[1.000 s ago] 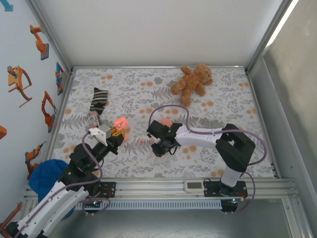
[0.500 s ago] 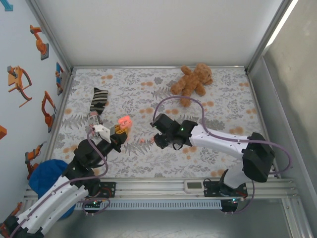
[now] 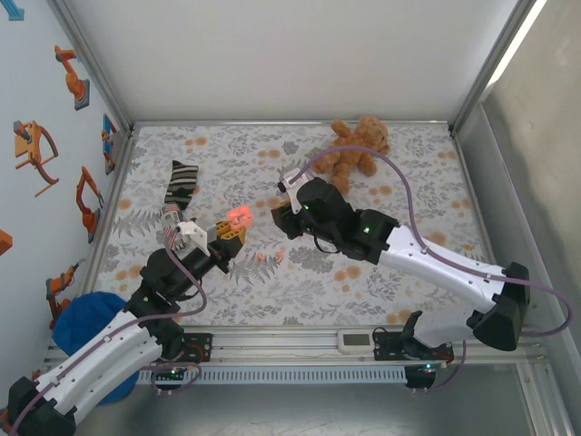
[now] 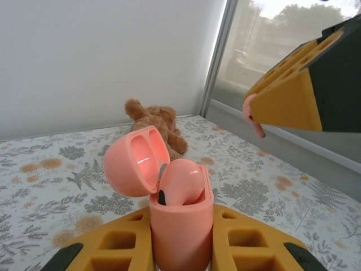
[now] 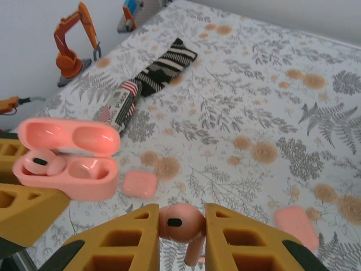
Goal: Insert wireless bluetooth earbuds into charging case
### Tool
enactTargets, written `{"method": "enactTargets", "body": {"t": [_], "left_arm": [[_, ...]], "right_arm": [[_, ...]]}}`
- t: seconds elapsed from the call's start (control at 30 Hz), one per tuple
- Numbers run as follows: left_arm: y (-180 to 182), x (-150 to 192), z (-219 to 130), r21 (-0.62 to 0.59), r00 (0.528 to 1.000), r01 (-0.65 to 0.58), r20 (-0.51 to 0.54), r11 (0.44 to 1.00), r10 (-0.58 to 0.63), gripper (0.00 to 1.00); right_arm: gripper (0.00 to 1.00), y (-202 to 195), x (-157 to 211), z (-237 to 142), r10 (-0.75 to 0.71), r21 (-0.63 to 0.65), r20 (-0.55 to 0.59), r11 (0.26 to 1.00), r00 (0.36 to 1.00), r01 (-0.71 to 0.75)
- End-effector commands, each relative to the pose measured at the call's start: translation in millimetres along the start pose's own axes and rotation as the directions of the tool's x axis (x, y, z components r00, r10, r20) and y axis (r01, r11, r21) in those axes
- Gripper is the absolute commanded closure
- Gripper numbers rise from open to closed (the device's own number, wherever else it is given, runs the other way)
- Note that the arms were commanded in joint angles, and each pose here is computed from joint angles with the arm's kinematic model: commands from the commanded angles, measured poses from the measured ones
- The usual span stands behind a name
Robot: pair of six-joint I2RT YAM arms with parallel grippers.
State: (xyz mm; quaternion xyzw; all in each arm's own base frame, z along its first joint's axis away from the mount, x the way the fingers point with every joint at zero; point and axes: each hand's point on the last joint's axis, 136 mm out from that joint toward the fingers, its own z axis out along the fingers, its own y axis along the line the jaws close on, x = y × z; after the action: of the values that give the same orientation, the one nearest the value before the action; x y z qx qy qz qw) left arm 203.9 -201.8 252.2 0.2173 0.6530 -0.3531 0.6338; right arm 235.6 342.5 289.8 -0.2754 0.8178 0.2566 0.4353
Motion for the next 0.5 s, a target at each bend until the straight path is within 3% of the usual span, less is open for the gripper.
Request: {"method": "enactTargets", "body": {"t": [0.0,0.47], "left_arm": [[-18.0,-34.6,3.0,0.082,0.994,-0.029,0.105,0.996,0.020,1.00],[-41.0,-63.5,32.8,0.204,0.988,-0.077,0.148,0.976,0.047,1.00]], "right_arm": [[0.78,5.4,-41.4,-19.7,0.000,-0.021,0.148,1.000,0.989,0.003],[0.79,17.4,-66.9,-44.8,0.049,-0.116,0.291,0.993,0.956,-0.016]]}}
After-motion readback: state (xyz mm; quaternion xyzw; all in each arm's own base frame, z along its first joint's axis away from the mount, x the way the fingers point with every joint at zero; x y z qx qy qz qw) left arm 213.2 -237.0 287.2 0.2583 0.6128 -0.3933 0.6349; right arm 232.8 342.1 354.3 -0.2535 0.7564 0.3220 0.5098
